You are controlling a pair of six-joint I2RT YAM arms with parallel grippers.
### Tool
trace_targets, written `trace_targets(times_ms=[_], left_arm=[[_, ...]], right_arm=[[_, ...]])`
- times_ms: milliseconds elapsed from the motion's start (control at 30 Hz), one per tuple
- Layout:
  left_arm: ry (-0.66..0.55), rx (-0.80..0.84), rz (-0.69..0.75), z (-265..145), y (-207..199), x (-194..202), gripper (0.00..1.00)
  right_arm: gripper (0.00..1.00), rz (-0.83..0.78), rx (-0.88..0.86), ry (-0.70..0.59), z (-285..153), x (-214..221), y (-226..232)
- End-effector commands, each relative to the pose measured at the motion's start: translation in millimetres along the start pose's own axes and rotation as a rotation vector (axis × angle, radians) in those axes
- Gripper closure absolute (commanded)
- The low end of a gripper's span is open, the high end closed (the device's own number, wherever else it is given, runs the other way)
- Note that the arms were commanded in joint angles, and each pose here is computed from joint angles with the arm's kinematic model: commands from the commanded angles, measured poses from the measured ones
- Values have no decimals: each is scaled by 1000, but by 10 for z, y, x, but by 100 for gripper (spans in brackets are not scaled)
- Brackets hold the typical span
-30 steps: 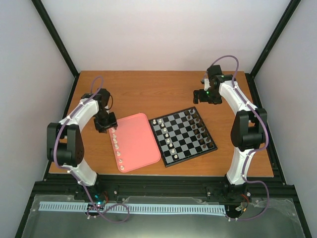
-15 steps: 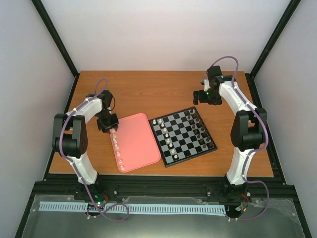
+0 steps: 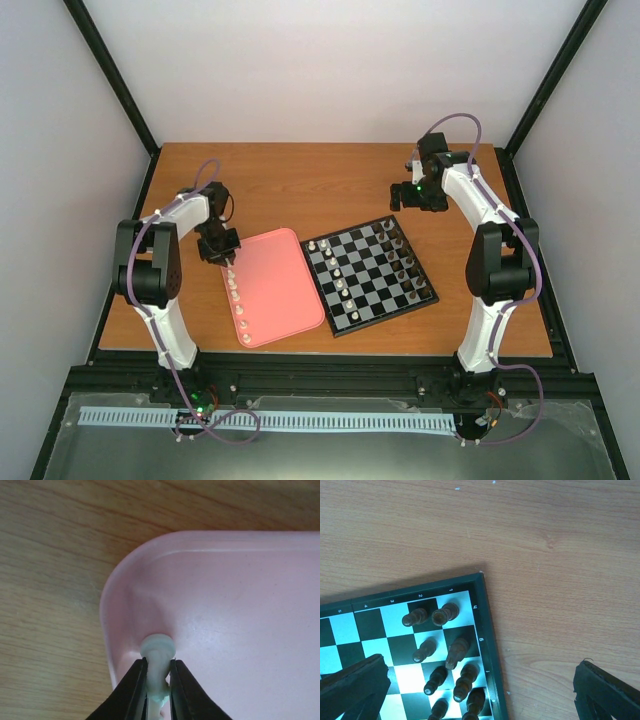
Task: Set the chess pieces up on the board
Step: Pick up the chess piece from the storage box, then place the chess piece on the chessboard.
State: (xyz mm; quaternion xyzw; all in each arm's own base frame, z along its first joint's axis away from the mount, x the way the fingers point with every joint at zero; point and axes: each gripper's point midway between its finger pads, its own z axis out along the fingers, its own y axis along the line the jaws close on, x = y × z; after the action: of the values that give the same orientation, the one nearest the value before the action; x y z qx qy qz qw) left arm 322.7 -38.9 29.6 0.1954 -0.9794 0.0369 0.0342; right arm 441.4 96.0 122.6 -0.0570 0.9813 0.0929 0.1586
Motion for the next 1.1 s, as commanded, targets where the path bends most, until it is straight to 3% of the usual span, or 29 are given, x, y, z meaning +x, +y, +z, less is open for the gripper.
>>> trace_targets(times_ms=[0, 133, 300, 500, 767, 1067], left_arm=[[-38, 6, 15, -74, -18, -154, 90], [-37, 24, 25, -165, -51, -145, 99], [-73, 51, 79, -545, -203, -38, 99], [-57, 109, 262, -818, -894, 510, 99], [16, 94, 555, -582, -1920, 1258, 99], [-56, 68, 607, -371, -2277, 1102, 98]], right_arm=[[0, -9, -3, -11, -28, -56, -25], [0, -8, -3, -8, -23, -57, -26], [0, -6, -1, -6, -9, -47, -32], [0, -9, 3, -5, 6, -46, -41], [0, -11, 3, -1, 38, -44, -47], [0, -14, 1, -3, 42, -53, -48]])
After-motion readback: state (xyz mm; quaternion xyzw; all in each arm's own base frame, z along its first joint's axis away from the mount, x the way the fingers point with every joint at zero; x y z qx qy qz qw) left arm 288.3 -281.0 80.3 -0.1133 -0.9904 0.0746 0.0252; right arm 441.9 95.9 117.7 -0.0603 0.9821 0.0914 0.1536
